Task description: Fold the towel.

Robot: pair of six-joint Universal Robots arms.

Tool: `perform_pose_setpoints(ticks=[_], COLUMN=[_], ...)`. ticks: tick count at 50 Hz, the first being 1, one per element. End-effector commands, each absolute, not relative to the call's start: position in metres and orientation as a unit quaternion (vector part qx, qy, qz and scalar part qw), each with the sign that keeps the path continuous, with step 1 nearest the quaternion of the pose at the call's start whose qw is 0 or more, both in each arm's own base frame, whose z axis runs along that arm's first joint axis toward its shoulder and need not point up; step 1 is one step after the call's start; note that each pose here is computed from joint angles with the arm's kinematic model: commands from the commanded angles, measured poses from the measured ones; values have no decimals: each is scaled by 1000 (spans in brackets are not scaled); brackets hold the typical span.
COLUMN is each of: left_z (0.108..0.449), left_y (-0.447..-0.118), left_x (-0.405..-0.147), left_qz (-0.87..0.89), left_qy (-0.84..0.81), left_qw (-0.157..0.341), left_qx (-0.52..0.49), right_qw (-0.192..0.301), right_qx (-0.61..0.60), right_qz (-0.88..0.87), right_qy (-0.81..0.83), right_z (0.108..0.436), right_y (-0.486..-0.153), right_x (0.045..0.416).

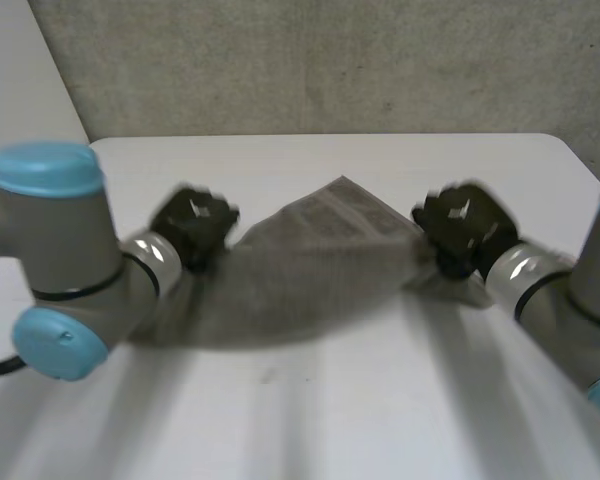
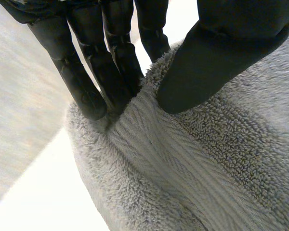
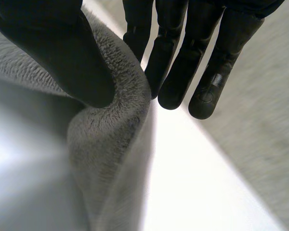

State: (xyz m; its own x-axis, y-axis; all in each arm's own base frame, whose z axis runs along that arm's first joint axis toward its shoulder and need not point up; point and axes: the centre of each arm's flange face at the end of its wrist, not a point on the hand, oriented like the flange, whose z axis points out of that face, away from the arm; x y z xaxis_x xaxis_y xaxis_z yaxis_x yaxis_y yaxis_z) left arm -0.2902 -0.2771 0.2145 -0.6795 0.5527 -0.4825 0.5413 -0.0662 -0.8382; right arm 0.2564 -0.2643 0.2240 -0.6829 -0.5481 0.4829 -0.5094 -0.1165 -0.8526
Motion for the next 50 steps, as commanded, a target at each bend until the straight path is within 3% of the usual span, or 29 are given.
perform_pose_setpoints(ticks=[1,3,8,17,20,22,23,28,30,36,38,41,43,46,50], left_z=[314,353,390,380,352,320,320,269,245,240,266,282,322,349,350], left_y=[-247,-226,-207,-210,-228,-249,-249,-283,-305,-346,-370,-377,-379,-371,-363], left_x=[-281,-274,-264,-259,-265,-270,-270,-275,-284,-295,-294,-292,-289,-285,-281], left_qz=[735,772,806,774,741,708,708,661,658,722,791,823,877,903,896], left_qy=[-591,-558,-523,-565,-599,-631,-632,-674,-675,-621,-551,-512,-433,-389,-404], left_qw=[1,22,36,26,22,15,15,7,7,2,-10,-13,-20,-17,-6], left_qx=[-333,-302,-274,-287,-303,-315,-316,-330,-332,-304,-267,-246,-207,-182,-181], right_qw=[-3,-6,-8,0,11,22,22,2,-3,-39,-85,-105,-121,-106,-68], right_qx=[-373,-369,-364,-374,-395,-414,-414,-447,-465,-435,-372,-333,-262,-224,-236], right_qz=[-699,-712,-732,-734,-699,-656,-656,-614,-592,-642,-724,-770,-849,-888,-886], right_qy=[610,597,576,566,596,631,631,650,658,631,574,534,443,387,393], right_z=[308,341,386,405,379,342,342,298,266,253,276,295,343,376,377], right_y=[-256,-248,-231,-226,-244,-268,-268,-293,-311,-349,-379,-389,-392,-377,-361], right_x=[248,245,240,241,248,257,257,268,278,295,299,300,300,294,292])
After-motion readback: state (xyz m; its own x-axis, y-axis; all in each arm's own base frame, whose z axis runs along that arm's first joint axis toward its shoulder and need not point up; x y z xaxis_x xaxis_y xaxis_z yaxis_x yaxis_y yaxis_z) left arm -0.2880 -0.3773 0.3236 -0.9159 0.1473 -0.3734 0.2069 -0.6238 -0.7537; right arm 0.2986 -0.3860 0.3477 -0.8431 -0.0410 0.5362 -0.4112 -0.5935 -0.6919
